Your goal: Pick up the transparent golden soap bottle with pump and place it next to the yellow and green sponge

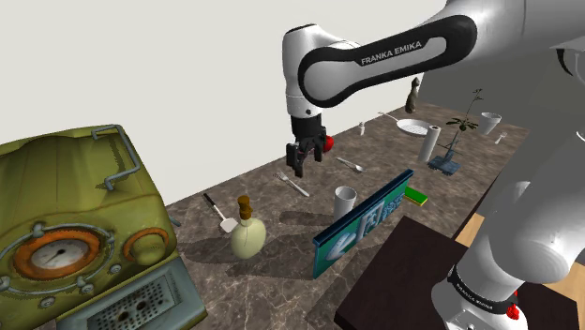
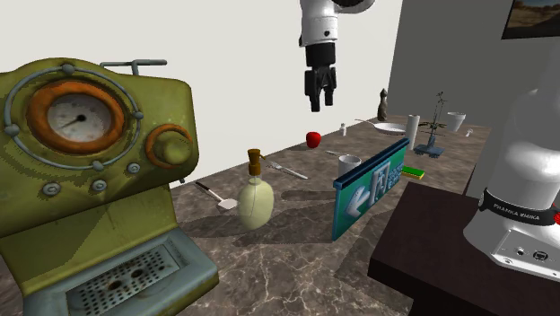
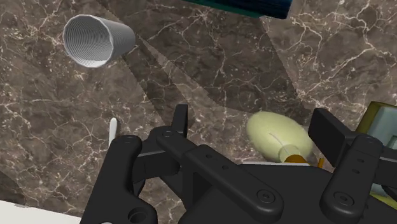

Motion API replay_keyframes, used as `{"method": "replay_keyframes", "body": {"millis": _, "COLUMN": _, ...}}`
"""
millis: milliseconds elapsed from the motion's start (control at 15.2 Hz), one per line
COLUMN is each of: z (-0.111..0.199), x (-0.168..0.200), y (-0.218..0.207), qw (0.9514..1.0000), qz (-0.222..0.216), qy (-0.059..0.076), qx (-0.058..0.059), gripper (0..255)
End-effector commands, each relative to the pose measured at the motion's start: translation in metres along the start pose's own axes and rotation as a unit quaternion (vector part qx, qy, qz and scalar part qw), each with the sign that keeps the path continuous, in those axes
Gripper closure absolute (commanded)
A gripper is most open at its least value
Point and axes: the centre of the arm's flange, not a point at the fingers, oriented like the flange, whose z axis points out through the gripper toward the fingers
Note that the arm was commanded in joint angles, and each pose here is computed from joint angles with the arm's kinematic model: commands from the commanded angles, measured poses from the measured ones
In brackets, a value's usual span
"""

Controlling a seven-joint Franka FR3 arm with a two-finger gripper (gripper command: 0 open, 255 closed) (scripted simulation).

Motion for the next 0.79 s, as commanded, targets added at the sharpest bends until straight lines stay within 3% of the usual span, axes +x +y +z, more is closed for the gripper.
{"method": "replay_keyframes", "body": {"millis": 0, "z": 0.008, "x": 0.021, "y": -0.014, "qw": 1.0, "qz": 0.001, "qy": 0.0, "qx": 0.0, "gripper": 0}}
{"method": "replay_keyframes", "body": {"millis": 726, "z": 0.058, "x": 0.133, "y": -0.092, "qw": 1.0, "qz": 0.007, "qy": -0.002, "qx": 0.0, "gripper": 0}}
